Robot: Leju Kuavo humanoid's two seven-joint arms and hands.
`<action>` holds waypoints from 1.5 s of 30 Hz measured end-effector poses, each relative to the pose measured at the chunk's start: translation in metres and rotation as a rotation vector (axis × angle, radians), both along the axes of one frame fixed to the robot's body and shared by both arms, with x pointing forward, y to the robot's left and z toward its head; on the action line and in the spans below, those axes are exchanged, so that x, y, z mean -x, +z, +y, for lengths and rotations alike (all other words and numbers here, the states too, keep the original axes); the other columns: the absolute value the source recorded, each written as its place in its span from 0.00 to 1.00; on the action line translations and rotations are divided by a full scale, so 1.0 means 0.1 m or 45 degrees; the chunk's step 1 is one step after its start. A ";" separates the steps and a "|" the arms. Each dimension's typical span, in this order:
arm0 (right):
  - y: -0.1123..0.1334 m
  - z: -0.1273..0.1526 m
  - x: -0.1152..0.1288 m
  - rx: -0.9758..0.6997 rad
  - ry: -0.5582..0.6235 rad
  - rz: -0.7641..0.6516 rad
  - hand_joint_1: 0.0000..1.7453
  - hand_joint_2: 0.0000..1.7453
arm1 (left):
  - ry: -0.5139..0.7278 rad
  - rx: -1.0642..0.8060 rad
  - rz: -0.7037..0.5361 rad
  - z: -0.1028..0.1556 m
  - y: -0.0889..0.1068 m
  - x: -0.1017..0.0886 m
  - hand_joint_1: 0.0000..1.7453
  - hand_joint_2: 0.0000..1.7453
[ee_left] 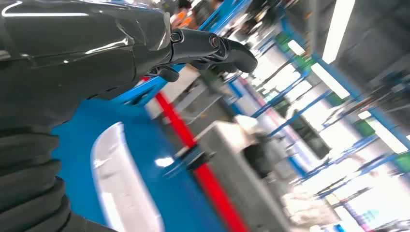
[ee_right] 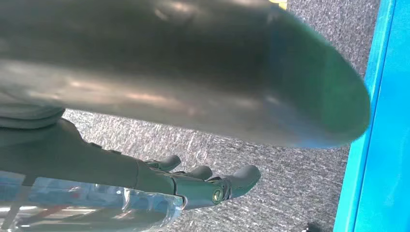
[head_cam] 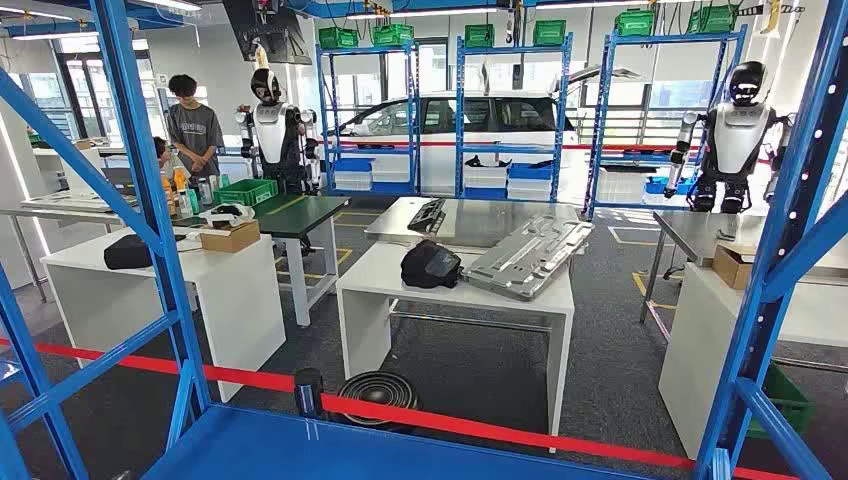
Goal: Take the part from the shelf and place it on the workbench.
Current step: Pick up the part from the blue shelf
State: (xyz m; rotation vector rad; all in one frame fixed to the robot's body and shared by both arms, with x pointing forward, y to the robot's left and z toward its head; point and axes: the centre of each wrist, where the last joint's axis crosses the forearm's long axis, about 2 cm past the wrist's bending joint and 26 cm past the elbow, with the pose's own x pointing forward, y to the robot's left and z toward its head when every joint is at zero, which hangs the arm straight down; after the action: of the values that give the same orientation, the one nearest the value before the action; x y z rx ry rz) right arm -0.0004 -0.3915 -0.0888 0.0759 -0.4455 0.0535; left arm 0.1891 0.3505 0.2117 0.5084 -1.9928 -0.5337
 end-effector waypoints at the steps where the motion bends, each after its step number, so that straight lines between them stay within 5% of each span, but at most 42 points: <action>1: 0.00 0.00 0.00 0.001 0.001 -0.001 0.00 0.00 | 0.004 -0.006 0.021 0.02 -0.02 0.00 0.00 1.00; 13: -0.03 0.00 0.00 0.034 0.041 -0.008 0.00 0.00 | 0.035 -0.289 0.300 0.20 -0.36 -0.28 0.00 1.00; 32: -0.04 0.00 -0.04 0.006 0.090 0.008 0.00 0.00 | -0.064 -0.660 0.380 -0.08 -0.27 -1.35 0.00 1.00; 45: -0.06 -0.02 -0.09 0.029 0.104 -0.005 0.00 0.00 | -0.121 -0.786 0.504 -0.29 -0.33 -1.79 0.00 1.00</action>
State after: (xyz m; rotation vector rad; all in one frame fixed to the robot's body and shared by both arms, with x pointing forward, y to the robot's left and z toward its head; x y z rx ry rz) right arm 0.0084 -0.3931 -0.0944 0.0714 -0.4456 0.1391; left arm 0.3677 0.3212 0.1788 0.6212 -1.4579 -1.2238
